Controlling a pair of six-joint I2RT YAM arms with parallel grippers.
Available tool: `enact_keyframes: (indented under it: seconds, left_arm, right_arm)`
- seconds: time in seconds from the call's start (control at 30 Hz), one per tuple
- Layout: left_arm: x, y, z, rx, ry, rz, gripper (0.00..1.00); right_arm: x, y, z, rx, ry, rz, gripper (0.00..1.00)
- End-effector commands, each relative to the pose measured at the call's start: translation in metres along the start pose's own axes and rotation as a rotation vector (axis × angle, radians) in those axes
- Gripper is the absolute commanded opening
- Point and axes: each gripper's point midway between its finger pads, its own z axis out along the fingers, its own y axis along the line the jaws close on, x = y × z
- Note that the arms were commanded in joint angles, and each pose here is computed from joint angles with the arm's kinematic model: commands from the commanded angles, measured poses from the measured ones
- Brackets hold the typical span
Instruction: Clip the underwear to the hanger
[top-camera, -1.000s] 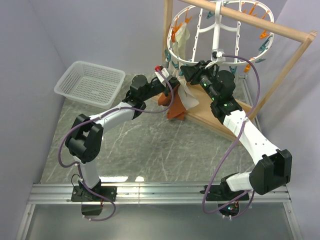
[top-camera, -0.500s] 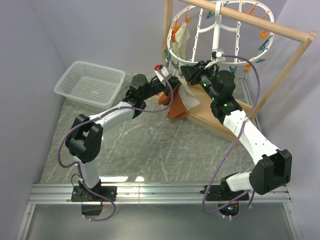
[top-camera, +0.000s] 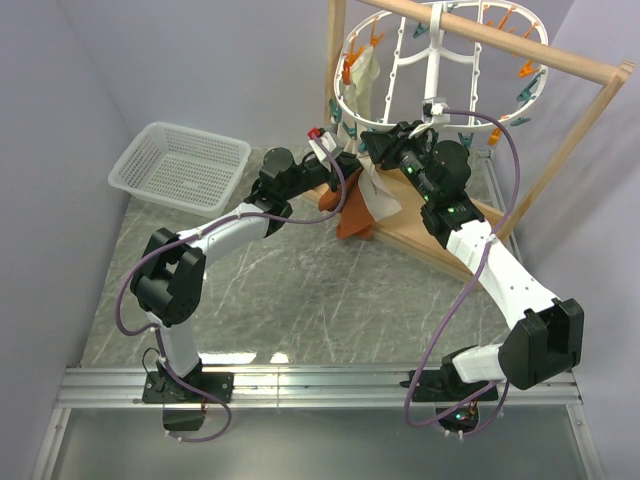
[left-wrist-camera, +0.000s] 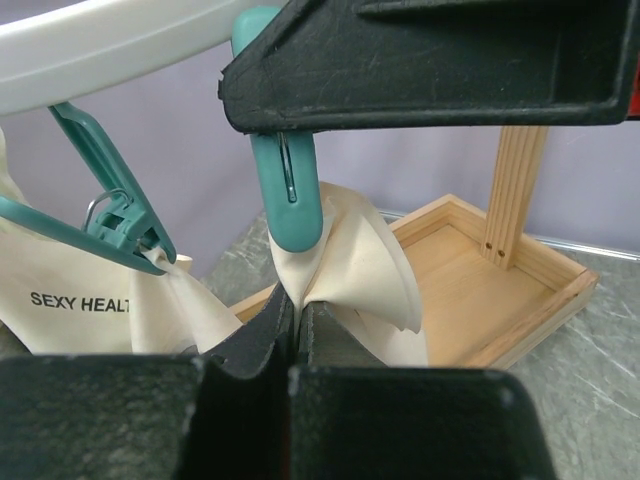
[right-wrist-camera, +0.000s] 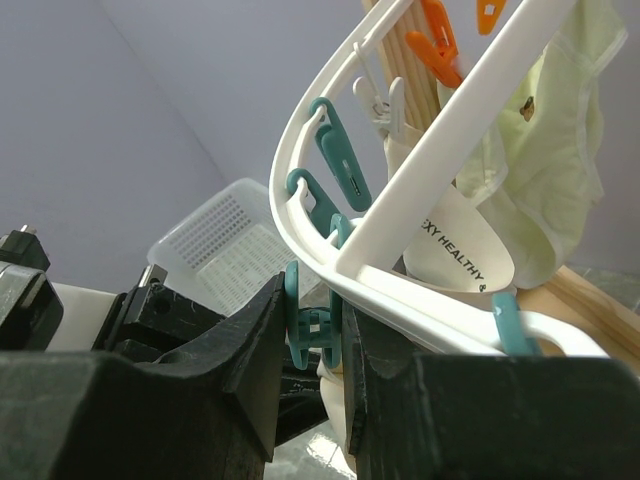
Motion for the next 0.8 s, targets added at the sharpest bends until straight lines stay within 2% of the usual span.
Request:
enact_keyframes:
  seconds: [0.0,0.77]
  left_arm:
    - [-0.051,-0.002,0.003,0.023,-0.118,0.041,0.00]
    - [-0.074,-0.004,0.002,0.030,-0.169,0.054,0.00]
  right_arm:
    - [-0.020,0.019,0.001,-0.083,-0.050,-0.013,0.00]
    - [-0.019,0.019,0.001,-0.088,-0.045,-0.010,0.00]
